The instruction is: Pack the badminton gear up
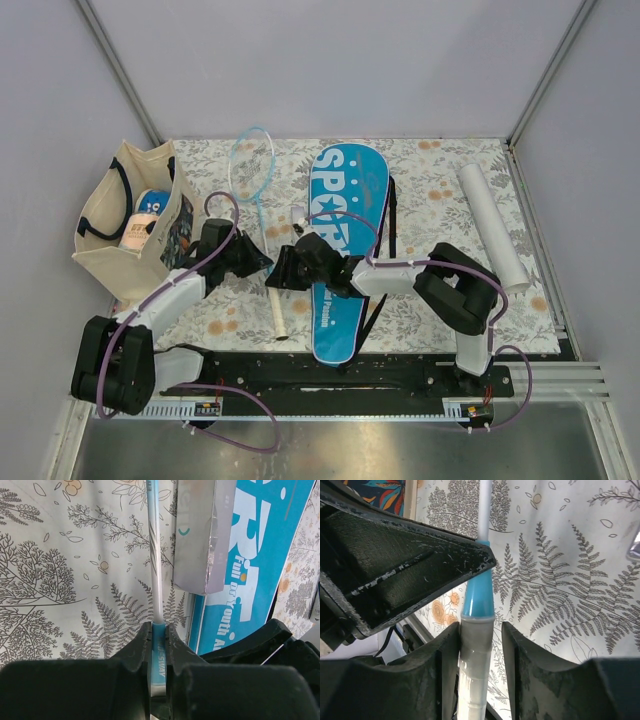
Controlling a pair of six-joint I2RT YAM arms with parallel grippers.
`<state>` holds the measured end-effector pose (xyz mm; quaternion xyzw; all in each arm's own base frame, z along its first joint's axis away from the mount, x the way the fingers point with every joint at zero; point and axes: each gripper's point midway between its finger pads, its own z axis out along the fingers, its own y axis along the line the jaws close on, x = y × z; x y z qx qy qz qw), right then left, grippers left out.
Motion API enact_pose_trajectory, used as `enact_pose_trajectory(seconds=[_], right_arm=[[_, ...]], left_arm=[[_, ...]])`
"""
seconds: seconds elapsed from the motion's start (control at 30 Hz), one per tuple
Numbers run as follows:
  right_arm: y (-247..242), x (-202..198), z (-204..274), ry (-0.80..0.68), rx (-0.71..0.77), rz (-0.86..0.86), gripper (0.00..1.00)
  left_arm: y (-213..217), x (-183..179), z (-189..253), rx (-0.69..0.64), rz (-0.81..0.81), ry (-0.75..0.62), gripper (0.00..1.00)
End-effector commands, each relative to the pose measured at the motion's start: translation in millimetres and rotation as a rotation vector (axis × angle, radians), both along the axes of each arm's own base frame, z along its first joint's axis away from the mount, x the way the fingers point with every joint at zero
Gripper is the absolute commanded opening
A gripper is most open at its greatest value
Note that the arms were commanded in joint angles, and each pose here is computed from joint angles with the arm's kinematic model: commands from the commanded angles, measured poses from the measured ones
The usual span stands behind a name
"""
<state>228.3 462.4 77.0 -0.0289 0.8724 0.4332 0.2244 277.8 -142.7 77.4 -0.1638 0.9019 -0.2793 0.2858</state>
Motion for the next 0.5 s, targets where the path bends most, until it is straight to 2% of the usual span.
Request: enact_pose_trajectory(seconds=[0.0, 0.1, 0.2, 0.27, 0.4, 0.47], right_arm=[[19.9, 6.6, 21.0, -0.046, 0.076, 0.002, 0.43], [21.2, 5.0, 25.8, -0.047, 0.113, 0.002, 0.29], [20.9, 2.9, 32.2, -0.047, 0.156, 0.003, 0.08], [19.0, 0.2, 37.2, -0.049, 0.180, 0.001, 0.00], [13.3, -2.5, 48.1, -0.052, 0.221, -0.010, 0.00], [10.1, -2.2, 54.5, -0.055, 0.235, -0.018, 0.00]], left_arm=[[-6.4, 12.4, 26.9, -0.059, 0.005, -0.109, 0.00], [-5.4, 10.6, 27.4, -0.060, 0.012, -0.107, 0.02], [-4.4, 10.2, 33.6, -0.058, 0.013, -0.122, 0.22], [-2.0, 11.0, 39.1, -0.047, 0.016, -0.138, 0.34], [-1.4, 10.7, 61.5, -0.031, -0.011, -0.190, 0.57], [-0.5, 11.1, 77.9, -0.015, -0.030, -0.226, 0.65]])
